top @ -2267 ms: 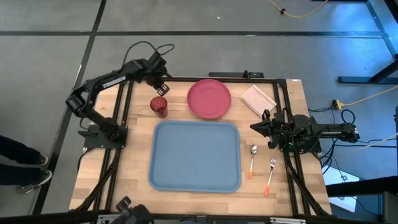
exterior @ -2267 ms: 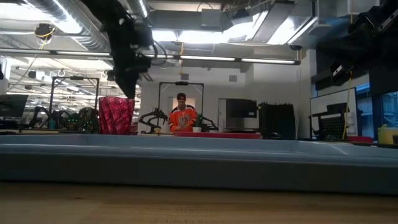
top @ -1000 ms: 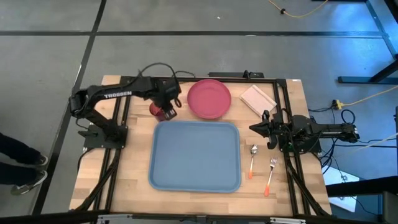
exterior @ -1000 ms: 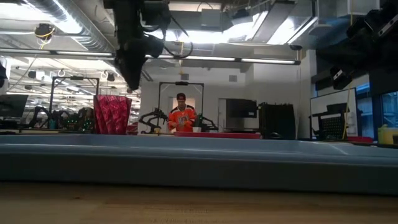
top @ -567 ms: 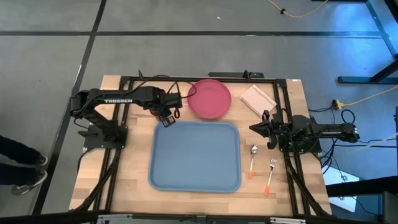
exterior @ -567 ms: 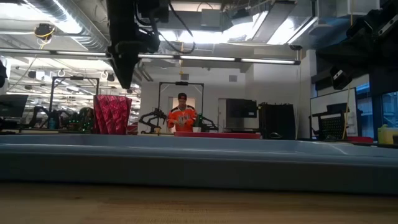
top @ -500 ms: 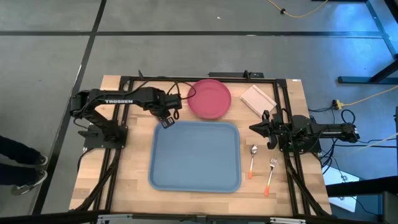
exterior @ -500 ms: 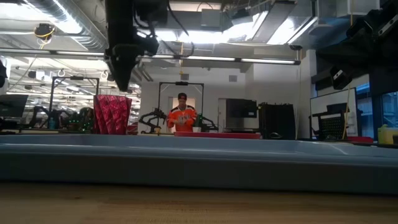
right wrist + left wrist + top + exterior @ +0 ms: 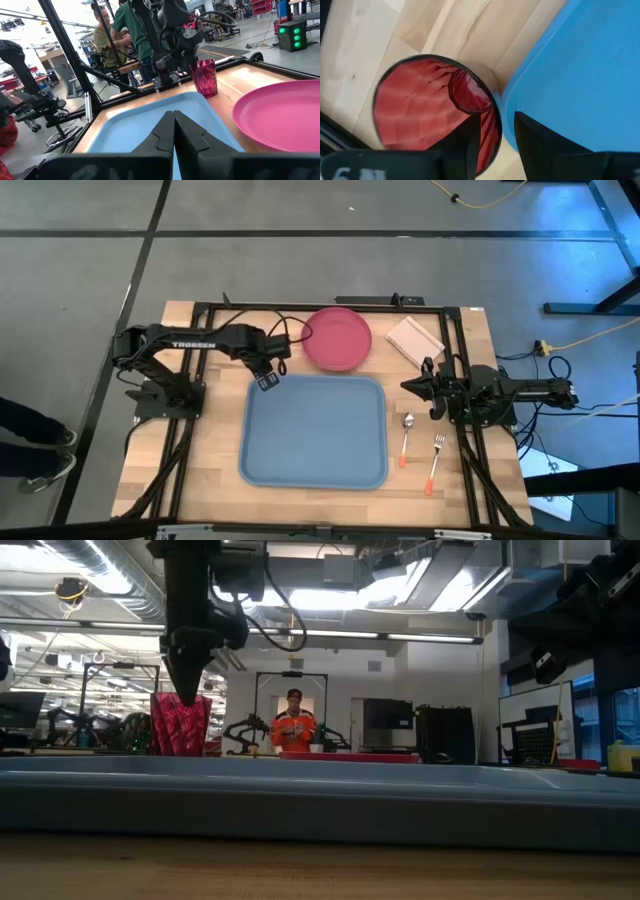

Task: Pick and place plate/cup/fork/spoon on tray
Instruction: Put the red glass on the top left of the blue serving tray

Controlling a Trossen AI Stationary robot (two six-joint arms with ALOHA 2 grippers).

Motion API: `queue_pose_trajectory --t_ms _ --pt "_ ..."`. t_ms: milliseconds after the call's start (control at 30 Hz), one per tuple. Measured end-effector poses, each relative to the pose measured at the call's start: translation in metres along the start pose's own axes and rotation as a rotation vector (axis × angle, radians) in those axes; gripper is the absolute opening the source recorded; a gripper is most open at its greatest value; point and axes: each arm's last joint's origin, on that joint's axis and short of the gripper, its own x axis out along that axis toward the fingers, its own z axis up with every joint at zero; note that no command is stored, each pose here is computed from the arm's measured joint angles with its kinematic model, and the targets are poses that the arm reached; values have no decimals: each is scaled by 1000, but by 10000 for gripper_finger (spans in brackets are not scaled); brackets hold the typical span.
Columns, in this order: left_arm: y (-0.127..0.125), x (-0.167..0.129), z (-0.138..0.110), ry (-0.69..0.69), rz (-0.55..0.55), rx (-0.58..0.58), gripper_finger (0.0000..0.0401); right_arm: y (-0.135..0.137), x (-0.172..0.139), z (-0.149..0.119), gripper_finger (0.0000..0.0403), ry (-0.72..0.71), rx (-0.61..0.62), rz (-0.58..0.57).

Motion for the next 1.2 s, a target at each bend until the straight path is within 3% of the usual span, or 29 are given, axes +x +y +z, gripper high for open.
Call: queue_pose_trajectory --t_ms 233,367,667,867,1033,1200 --pt "-1 10 -4 0 13 81 99 0 0 0 8 0 0 0" --pt "1 10 -3 -22 75 85 78 0 0 0 8 0 0 0" --pt "2 10 -3 -29 102 129 11 0 0 0 8 0 -1 0" --pt "5 -1 2 -47 177 154 5 0 0 0 8 0 -5 0" --pt "4 -35 17 -107 126 141 4 0 0 0 8 -1 -5 0" --pt "-15 -58 20 -133 -87 112 3 0 0 0 8 0 -3 0"
